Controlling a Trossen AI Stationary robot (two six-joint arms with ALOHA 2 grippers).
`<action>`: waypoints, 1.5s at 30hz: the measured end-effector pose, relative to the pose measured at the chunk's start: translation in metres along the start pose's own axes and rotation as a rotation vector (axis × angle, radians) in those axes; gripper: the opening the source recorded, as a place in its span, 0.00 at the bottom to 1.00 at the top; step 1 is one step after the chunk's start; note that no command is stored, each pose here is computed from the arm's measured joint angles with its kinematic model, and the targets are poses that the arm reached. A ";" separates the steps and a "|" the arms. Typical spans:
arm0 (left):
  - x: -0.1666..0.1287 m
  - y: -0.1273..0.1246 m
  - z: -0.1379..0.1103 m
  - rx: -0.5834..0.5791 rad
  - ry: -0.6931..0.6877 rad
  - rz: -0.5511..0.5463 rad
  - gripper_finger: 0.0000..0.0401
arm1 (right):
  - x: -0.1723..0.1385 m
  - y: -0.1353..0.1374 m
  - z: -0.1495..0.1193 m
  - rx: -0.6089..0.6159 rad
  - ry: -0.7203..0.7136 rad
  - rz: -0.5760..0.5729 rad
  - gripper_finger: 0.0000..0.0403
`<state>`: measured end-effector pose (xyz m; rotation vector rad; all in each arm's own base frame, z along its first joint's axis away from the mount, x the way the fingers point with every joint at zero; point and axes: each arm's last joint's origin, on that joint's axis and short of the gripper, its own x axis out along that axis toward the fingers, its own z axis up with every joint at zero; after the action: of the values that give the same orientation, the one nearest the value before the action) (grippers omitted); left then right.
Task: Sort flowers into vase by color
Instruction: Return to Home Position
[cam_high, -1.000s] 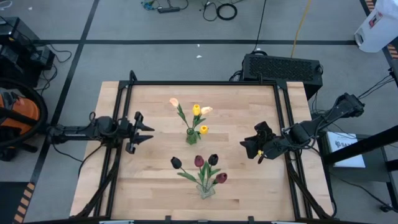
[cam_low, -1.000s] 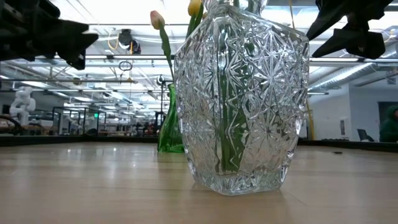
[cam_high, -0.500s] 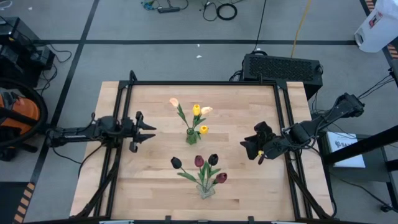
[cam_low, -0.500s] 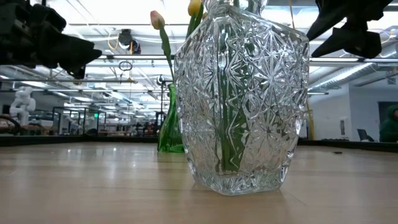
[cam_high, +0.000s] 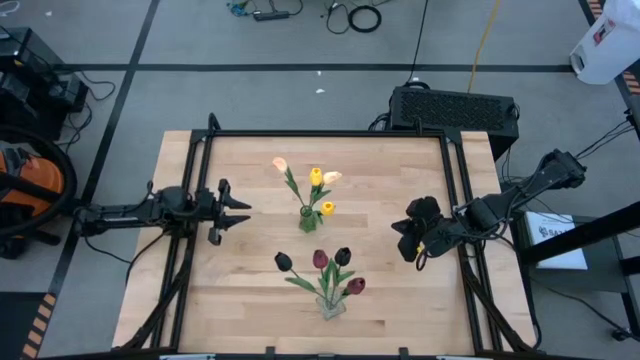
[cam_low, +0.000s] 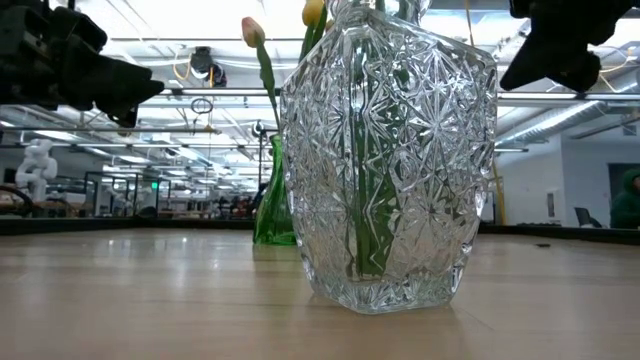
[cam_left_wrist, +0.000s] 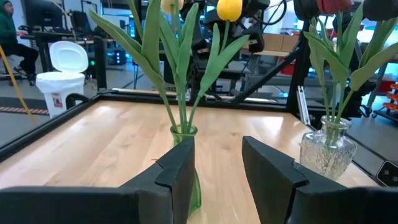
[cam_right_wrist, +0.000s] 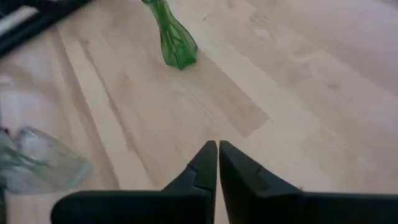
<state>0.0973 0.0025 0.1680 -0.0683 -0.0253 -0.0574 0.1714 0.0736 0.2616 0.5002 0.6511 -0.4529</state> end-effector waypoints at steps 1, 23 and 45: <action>0.000 0.000 0.000 0.000 0.000 0.000 0.35 | 0.000 -0.001 0.000 -0.022 0.004 -0.006 0.03; 0.000 0.000 0.000 -0.001 0.000 0.000 0.35 | 0.054 -0.053 -0.034 -0.357 -0.280 0.215 0.00; 0.000 0.000 0.000 0.000 -0.002 -0.001 0.35 | 0.047 -0.108 -0.048 -0.422 -0.631 0.341 0.00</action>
<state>0.0974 0.0024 0.1681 -0.0685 -0.0274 -0.0579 0.1245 0.0045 0.1651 0.0452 0.0366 -0.1233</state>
